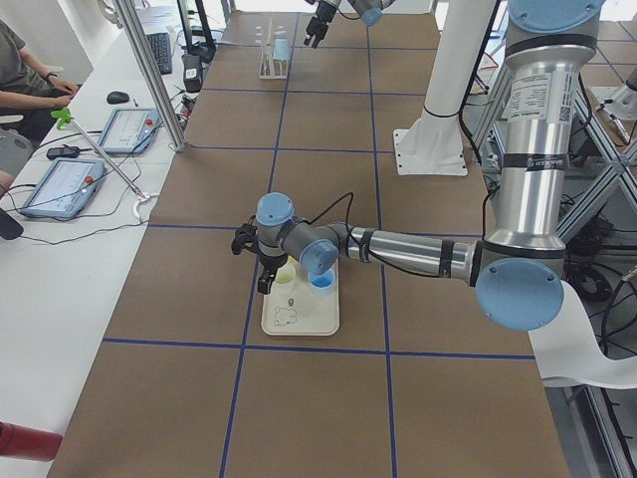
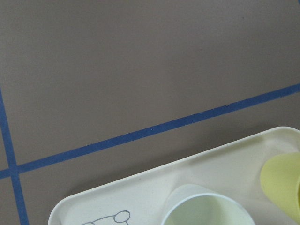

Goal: Transfer IKEA cup to right arm and place on rack

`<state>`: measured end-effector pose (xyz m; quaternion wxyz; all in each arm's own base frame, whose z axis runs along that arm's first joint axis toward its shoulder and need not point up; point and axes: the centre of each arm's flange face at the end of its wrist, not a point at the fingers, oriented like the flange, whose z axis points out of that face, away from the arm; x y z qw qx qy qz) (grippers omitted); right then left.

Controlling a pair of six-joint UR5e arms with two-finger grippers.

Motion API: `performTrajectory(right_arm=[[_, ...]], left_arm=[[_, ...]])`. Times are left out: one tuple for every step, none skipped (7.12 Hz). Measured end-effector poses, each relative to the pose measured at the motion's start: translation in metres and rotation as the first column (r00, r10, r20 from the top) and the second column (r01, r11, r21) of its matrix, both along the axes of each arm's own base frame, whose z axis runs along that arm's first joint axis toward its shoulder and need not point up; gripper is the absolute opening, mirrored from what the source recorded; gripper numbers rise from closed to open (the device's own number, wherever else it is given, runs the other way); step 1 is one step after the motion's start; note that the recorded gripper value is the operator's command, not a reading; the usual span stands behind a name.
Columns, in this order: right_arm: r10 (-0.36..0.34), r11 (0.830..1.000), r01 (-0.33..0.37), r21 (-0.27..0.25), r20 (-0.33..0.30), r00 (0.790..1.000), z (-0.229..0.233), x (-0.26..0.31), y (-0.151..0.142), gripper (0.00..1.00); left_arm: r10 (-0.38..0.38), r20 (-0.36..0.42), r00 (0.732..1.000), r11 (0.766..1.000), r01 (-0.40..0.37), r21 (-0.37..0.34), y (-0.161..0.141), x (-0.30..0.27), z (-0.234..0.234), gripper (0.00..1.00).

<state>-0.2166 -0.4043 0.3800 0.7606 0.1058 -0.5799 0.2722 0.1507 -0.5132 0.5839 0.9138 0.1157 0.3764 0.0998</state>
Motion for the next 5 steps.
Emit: performTrajectory(right_arm=[[0.000,1.000,0.000,0.000,0.000,1.000,0.000,0.000,0.000,1.00],[-0.002,1.000,0.002,0.000,0.000,1.000,0.000,-0.001,0.000,1.00],[-0.002,1.000,0.002,0.000,0.000,1.000,0.000,-0.002,0.000,1.00],[-0.002,1.000,0.002,-0.001,-0.001,1.000,0.001,-0.002,0.000,1.00],[-0.003,1.000,0.003,-0.001,0.000,1.000,0.000,-0.002,-0.001,1.00]], left_arm=[[0.001,0.003,1.000,1.000,-0.001,-0.009,0.000,0.001,0.005,0.89],[0.004,0.007,1.000,1.000,-0.004,-0.018,0.000,0.003,0.010,0.83],[0.008,0.011,1.000,1.000,-0.008,-0.027,0.000,0.006,0.015,0.69],[0.017,0.013,1.000,0.999,-0.016,-0.035,0.001,0.010,0.019,0.52],[0.029,0.014,0.999,0.999,-0.029,-0.041,0.003,0.016,0.023,0.29]])
